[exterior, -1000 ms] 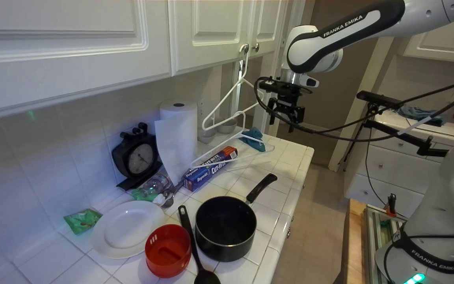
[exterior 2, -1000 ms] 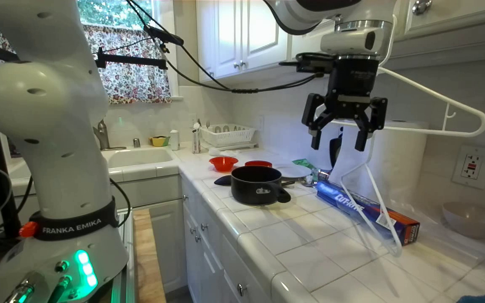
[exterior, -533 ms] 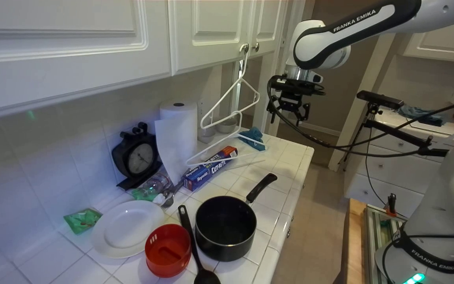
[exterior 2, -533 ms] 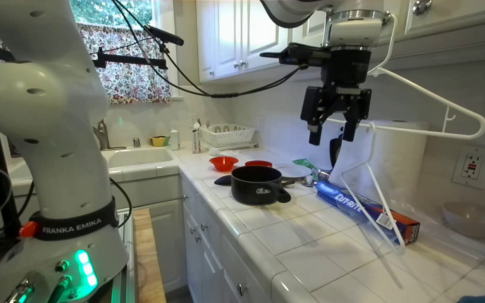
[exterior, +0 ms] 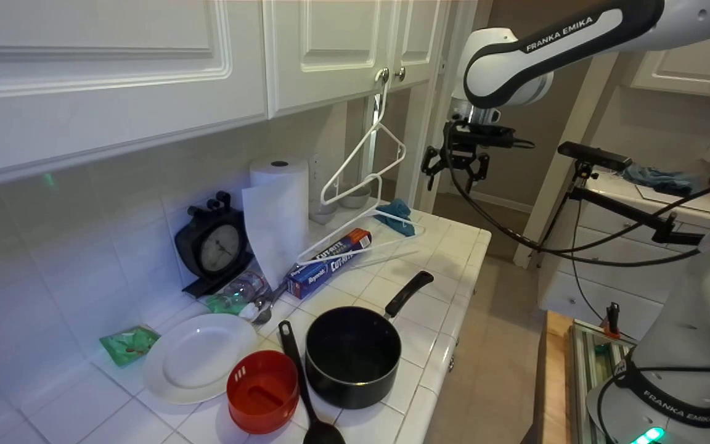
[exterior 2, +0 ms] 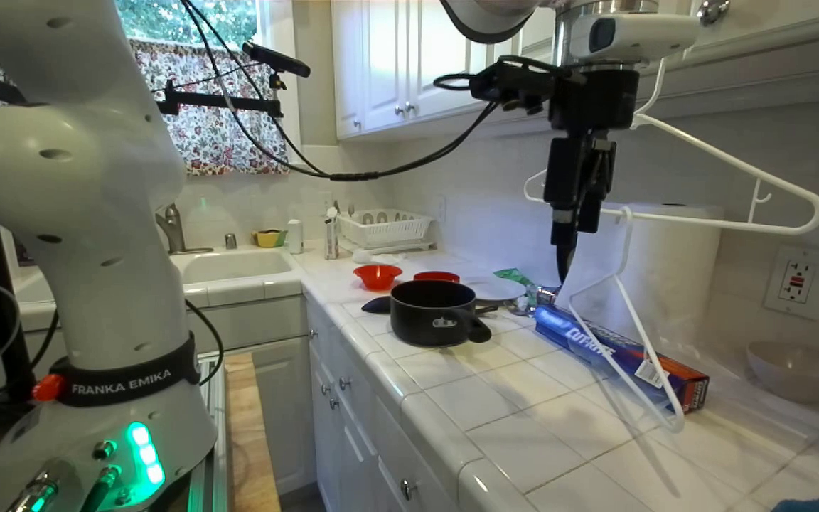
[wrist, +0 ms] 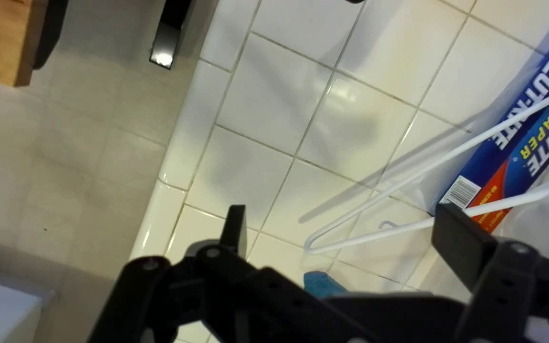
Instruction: Pick up the hanger from the counter and hang it on the hanger on the cabinet.
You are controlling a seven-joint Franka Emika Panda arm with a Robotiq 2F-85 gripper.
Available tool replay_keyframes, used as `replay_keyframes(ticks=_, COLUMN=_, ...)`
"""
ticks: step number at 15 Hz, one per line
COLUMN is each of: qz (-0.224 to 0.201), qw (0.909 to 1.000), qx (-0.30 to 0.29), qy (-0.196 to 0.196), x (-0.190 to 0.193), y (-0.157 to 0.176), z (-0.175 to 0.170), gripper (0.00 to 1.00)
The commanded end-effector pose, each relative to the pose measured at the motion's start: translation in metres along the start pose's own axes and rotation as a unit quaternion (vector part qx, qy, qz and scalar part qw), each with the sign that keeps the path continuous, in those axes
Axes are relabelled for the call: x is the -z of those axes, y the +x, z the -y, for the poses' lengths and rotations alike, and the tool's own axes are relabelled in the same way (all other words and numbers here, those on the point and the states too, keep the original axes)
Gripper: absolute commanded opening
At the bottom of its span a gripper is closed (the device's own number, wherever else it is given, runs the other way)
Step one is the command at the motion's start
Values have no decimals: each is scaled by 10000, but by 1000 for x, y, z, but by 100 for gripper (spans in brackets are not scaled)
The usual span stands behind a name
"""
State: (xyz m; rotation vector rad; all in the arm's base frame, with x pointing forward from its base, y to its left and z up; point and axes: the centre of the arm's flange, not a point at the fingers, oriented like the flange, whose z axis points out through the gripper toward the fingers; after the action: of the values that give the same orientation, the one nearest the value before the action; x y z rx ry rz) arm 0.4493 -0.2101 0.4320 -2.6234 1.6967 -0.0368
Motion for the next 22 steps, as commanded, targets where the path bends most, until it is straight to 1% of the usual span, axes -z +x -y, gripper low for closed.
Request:
replay_keyframes(ticks=1, qz=-433, qw=9951, qx=888, qy=27, x=4, y=-4, z=-4, gripper=100)
replay_keyframes(ticks=4, qz=-844, qw=9845, qx=1537, qy=82, x=7, y=-7, z=1, gripper=100)
replay_keyframes(ticks=7, qz=-1246, qw=9681, qx=2163, qy=233, x=7, y=-11, z=7, gripper=100)
replay_keyframes(ticks=9, qz=-1441, qw=9539, qx=2600, qy=412, x=7, y=-13, z=10, gripper=100)
replay_keyframes(ticks=11, qz=-1599, qw=9371, qx=3040, qy=618, x=9, y=-16, z=11, gripper=100)
replay_keyframes(ticks=13, qz=-1686, qw=9206, qx=3416, qy=861, x=11, y=-20, z=11, gripper=100)
replay_keyframes(ticks=15, qz=-1707, qw=9063, qx=3705, qy=1104, x=14, y=-25, z=9, gripper=100)
replay_keyframes(ticks=16, qz=-1692, qw=9010, qx=3798, qy=1237, x=16, y=-30, z=8, gripper=100)
replay_keyframes(ticks=17, qz=-1675, qw=8962, qx=3880, qy=1351, x=18, y=-33, z=7, gripper=100)
replay_keyframes(ticks=19, qz=-1591, qw=8910, qx=3955, qy=1563, x=23, y=-38, z=4, gripper=100)
replay_keyframes(ticks=22, qz=-1573, qw=8877, qx=3970, qy=1721, x=30, y=-41, z=0, gripper=100)
